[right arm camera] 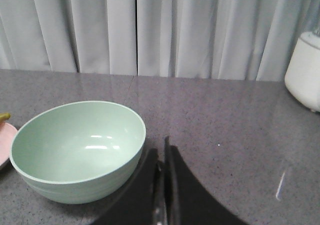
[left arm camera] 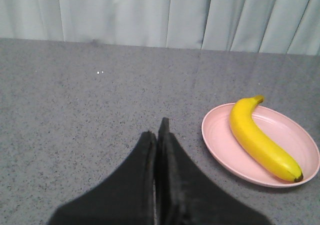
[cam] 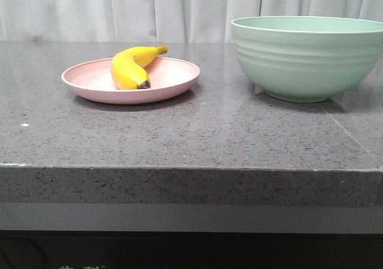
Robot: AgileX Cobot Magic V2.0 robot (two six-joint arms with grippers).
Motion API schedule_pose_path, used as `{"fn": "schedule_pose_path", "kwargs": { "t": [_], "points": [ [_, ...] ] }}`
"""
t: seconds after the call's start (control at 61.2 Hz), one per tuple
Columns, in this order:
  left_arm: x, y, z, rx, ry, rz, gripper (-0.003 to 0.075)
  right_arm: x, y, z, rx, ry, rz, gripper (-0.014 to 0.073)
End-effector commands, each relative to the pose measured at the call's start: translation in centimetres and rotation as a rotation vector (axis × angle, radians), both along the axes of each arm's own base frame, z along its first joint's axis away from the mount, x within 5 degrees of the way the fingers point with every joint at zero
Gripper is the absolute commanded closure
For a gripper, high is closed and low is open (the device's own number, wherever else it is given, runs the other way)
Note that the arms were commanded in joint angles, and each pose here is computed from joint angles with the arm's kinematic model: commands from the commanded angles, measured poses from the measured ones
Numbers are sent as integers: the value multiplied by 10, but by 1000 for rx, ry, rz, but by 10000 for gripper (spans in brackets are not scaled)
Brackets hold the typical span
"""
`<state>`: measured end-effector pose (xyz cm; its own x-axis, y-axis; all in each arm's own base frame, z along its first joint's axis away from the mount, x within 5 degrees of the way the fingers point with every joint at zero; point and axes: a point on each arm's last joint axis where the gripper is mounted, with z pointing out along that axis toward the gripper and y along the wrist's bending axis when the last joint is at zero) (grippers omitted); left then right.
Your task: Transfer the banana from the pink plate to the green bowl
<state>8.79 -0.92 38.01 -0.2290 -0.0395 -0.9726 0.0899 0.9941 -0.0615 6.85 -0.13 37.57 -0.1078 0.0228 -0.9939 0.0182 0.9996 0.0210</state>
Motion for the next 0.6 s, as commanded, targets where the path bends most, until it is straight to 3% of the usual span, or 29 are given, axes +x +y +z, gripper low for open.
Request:
{"fn": "schedule_pose_path", "kwargs": {
  "t": [0.0,0.441,0.539,0.588],
  "points": [
    [11,-2,12,-14,-49,-6,738,14,-1,10,-15,-27,-6,664],
    [55,-5,-7,-1,102,-4,736,61,-1,-19,-12,205,-5,657],
    [62,-6,-10,0,123,-3,663,65,-1,-21,-12,226,-5,569],
    [66,-6,-11,0,124,-3,565,67,-1,-22,-12,232,-5,477]
  ]
}}
